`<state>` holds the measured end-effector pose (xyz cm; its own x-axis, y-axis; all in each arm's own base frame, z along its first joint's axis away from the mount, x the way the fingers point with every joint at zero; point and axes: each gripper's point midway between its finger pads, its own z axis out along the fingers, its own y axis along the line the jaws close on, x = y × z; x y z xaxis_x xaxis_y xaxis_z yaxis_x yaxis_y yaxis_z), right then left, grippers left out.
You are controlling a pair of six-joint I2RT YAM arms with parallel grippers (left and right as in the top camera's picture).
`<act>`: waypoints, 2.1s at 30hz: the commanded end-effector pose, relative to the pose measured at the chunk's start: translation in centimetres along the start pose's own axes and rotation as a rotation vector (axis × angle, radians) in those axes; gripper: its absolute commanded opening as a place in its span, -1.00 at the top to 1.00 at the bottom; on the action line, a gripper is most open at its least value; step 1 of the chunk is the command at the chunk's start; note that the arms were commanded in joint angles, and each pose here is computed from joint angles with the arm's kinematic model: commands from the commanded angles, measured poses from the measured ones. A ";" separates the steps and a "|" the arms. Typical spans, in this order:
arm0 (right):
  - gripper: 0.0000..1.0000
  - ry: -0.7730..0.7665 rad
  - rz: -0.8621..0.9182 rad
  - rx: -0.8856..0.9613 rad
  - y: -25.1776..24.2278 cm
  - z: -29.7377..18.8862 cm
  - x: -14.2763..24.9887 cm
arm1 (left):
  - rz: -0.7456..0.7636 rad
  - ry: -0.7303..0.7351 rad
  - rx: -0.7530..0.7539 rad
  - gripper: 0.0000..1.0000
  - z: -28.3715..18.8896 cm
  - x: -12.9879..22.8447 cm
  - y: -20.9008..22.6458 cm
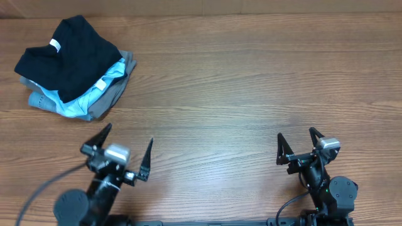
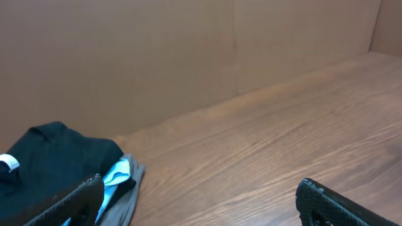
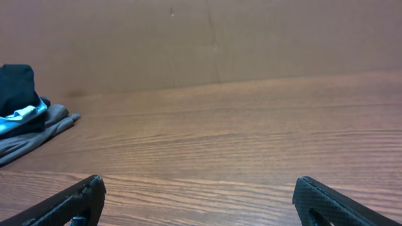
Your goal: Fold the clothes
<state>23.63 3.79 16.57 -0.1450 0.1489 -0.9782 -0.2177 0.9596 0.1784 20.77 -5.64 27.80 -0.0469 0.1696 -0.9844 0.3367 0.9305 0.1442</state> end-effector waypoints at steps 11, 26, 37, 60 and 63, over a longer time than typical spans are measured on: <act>-1.00 -0.012 0.004 -0.003 0.0 -0.1 -0.2 | -0.027 0.007 -0.058 -1.00 2.2 8.6 0.2; -1.00 -0.012 0.004 -0.003 0.0 -0.1 -0.2 | -0.012 -0.033 -0.064 -1.00 3.9 11.4 0.2; -1.00 -0.012 0.004 -0.003 0.0 -0.1 -0.2 | -0.012 -0.033 -0.064 -1.00 3.9 11.4 0.2; -1.00 -0.012 0.004 -0.003 0.0 -0.1 -0.2 | -0.012 -0.033 -0.064 -1.00 3.9 11.4 0.2; -1.00 -0.012 0.004 -0.003 0.0 -0.1 -0.2 | -0.012 -0.033 -0.064 -1.00 3.9 11.4 0.2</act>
<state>23.63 3.78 16.57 -0.1449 0.1486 -0.9782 -0.2174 0.9597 0.1779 23.96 -4.69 16.28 -0.0259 0.1541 -0.9877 0.2742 0.9513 0.1412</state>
